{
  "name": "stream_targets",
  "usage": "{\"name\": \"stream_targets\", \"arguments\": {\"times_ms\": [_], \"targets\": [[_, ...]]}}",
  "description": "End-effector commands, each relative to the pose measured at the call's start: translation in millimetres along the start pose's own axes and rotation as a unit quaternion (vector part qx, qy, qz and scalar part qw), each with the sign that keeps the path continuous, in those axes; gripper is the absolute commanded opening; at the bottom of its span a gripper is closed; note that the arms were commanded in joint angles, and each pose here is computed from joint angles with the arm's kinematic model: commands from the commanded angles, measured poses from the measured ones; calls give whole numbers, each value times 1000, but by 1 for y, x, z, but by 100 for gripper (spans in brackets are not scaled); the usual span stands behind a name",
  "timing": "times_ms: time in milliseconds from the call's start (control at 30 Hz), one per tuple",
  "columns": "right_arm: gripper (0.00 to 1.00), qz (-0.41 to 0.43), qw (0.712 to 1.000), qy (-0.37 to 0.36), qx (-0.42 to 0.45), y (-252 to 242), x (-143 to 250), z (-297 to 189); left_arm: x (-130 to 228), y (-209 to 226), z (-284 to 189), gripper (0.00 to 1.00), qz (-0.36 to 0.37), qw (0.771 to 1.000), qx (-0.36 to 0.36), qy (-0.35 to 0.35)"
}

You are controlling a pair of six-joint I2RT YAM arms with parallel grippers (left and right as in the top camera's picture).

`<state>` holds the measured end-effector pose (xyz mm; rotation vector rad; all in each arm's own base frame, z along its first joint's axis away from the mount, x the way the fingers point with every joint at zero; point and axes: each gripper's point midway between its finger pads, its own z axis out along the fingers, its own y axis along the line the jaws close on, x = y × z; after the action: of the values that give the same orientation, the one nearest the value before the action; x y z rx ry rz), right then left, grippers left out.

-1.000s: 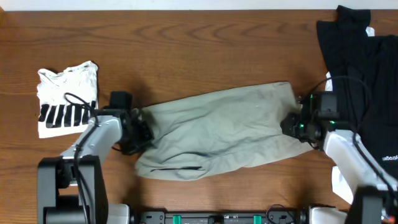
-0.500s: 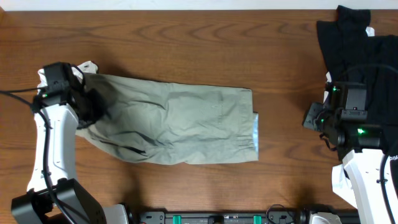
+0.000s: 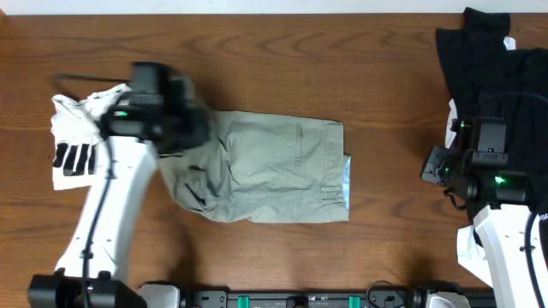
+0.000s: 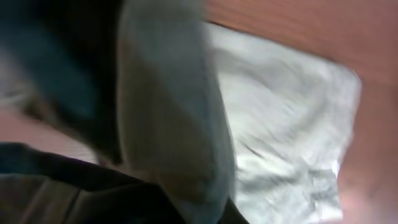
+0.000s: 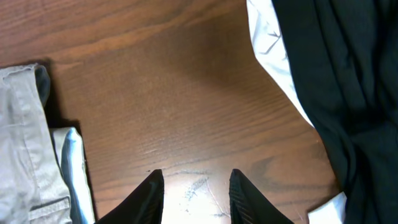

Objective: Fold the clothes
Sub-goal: 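Lift the shorts' left end with the left gripper and fold it rightward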

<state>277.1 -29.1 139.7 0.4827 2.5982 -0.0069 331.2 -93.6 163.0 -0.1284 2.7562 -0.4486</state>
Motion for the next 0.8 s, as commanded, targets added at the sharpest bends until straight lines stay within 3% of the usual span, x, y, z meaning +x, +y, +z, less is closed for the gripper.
{"name": "stream_targets", "arguments": {"times_ms": [0,133,333,767], "targets": [[33,-2,1000,-6,5,-2,-5,-3,13,-56,-2,6,79,996,42,-1],[33,-2,1000,-2,6,-2,-4,-1,35,-110,4,6,147,986,76,0],[33,-3,1000,14,-8,3,1,4,65,-154,25,6,182,980,75,11],[33,-3,1000,25,-13,5,6,4,83,-208,56,6,177,976,123,10]]}}
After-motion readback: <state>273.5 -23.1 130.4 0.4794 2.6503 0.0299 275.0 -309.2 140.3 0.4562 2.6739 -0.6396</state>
